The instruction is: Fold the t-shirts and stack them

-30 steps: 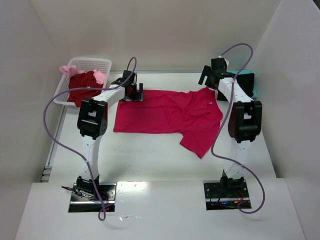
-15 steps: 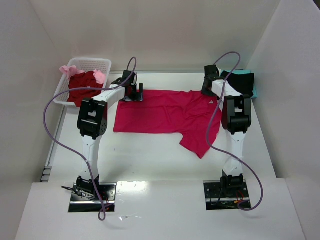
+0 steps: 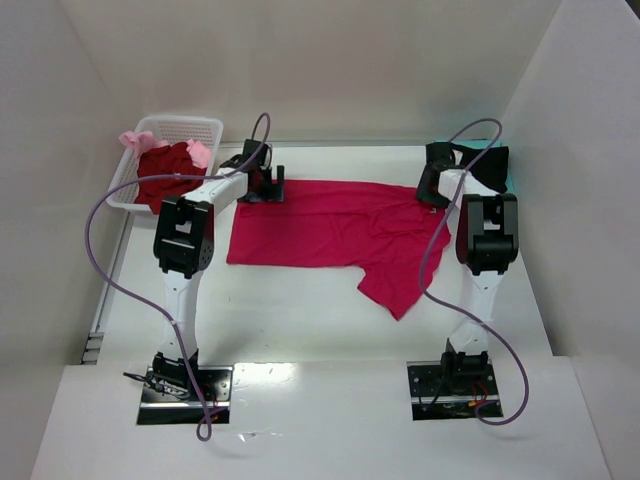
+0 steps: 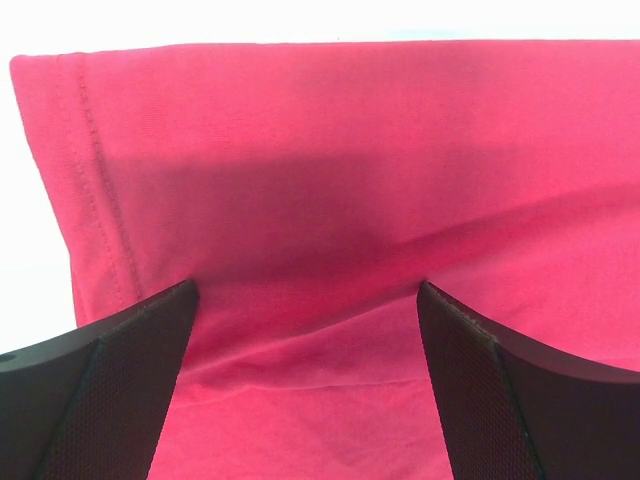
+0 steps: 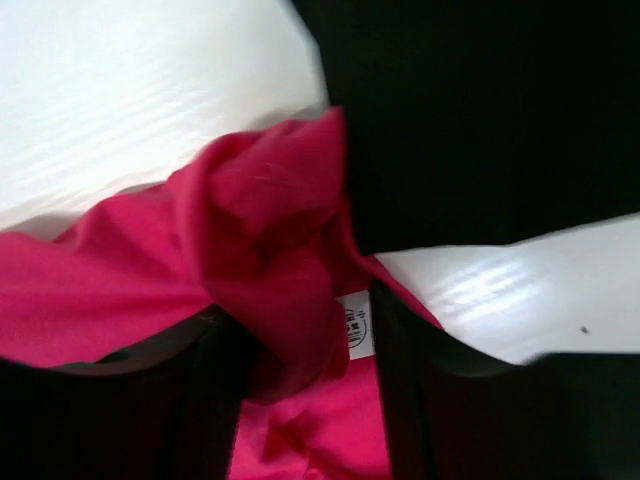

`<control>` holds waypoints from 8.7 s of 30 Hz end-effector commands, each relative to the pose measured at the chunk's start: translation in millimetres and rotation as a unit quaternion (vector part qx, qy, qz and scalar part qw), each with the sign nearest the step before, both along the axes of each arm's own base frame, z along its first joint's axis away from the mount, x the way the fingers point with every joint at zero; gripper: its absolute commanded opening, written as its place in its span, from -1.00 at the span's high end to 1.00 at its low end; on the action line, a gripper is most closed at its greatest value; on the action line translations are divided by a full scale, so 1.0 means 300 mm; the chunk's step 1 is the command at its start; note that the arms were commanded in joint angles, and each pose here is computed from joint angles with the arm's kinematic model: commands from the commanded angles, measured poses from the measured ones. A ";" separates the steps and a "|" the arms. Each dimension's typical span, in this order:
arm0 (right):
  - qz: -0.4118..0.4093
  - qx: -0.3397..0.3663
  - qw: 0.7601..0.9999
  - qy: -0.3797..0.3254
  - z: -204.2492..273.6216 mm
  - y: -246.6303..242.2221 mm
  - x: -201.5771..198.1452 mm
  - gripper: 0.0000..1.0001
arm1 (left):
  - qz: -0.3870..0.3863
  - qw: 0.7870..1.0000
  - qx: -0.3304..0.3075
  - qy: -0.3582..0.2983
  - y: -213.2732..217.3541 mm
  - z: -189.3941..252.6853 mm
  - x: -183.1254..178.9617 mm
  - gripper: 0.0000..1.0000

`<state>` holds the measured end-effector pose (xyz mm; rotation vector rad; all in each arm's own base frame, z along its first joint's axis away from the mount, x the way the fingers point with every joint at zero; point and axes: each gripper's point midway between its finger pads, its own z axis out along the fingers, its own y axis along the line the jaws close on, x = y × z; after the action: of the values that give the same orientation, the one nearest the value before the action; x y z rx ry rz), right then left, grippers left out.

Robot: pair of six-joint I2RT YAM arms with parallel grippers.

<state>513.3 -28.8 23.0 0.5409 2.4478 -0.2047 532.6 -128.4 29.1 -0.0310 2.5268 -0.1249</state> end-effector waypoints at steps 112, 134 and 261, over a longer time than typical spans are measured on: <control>0.148 0.029 0.988 -0.022 0.064 0.339 0.264 -1.00 | 0.122 0.992 0.034 0.014 0.106 -0.056 0.233 -0.98; 0.107 0.025 0.992 -0.060 0.192 0.238 0.308 -1.00 | 0.177 0.983 0.052 -0.012 0.252 0.090 0.255 -0.98; 0.092 0.102 0.990 -0.021 0.113 0.166 -0.044 0.52 | 0.095 0.987 -0.034 -0.128 0.062 0.094 0.098 -0.98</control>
<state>494.6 20.5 38.4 0.4061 2.5289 0.1021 547.4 -111.6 45.1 -0.2542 2.2755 -0.1436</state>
